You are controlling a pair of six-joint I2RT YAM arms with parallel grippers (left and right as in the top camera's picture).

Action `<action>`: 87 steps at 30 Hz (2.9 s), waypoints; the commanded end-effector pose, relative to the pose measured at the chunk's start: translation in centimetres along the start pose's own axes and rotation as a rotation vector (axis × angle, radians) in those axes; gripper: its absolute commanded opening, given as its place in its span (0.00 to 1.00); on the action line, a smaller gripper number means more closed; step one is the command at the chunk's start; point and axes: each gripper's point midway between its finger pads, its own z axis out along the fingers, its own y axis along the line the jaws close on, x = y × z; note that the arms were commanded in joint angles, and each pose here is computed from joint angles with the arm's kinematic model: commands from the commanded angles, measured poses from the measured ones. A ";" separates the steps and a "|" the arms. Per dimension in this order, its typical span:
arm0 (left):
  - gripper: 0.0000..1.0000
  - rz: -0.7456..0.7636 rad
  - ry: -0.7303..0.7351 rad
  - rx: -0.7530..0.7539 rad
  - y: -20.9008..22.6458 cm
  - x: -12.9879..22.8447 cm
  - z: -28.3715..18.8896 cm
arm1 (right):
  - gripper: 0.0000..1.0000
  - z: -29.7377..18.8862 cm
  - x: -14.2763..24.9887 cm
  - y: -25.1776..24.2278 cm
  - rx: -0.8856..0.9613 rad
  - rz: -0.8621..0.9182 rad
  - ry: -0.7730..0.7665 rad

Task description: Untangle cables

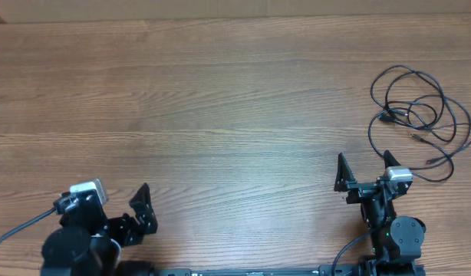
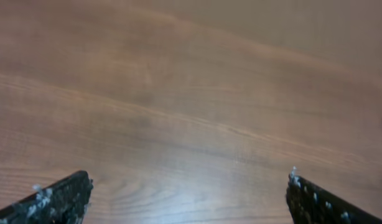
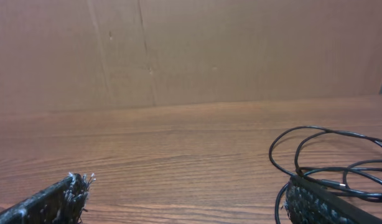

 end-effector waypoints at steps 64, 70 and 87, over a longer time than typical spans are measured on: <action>1.00 0.393 -0.431 0.063 1.4 5.3 12.5 | 1.00 0.0 0.2 0.2 -0.008 -0.005 -0.002; 1.00 0.393 -0.431 0.063 1.4 5.3 12.5 | 1.00 0.0 0.2 0.2 -0.008 -0.005 -0.002; 1.00 0.393 -0.431 0.063 1.4 5.3 12.5 | 1.00 0.0 0.2 0.2 -0.008 -0.005 -0.002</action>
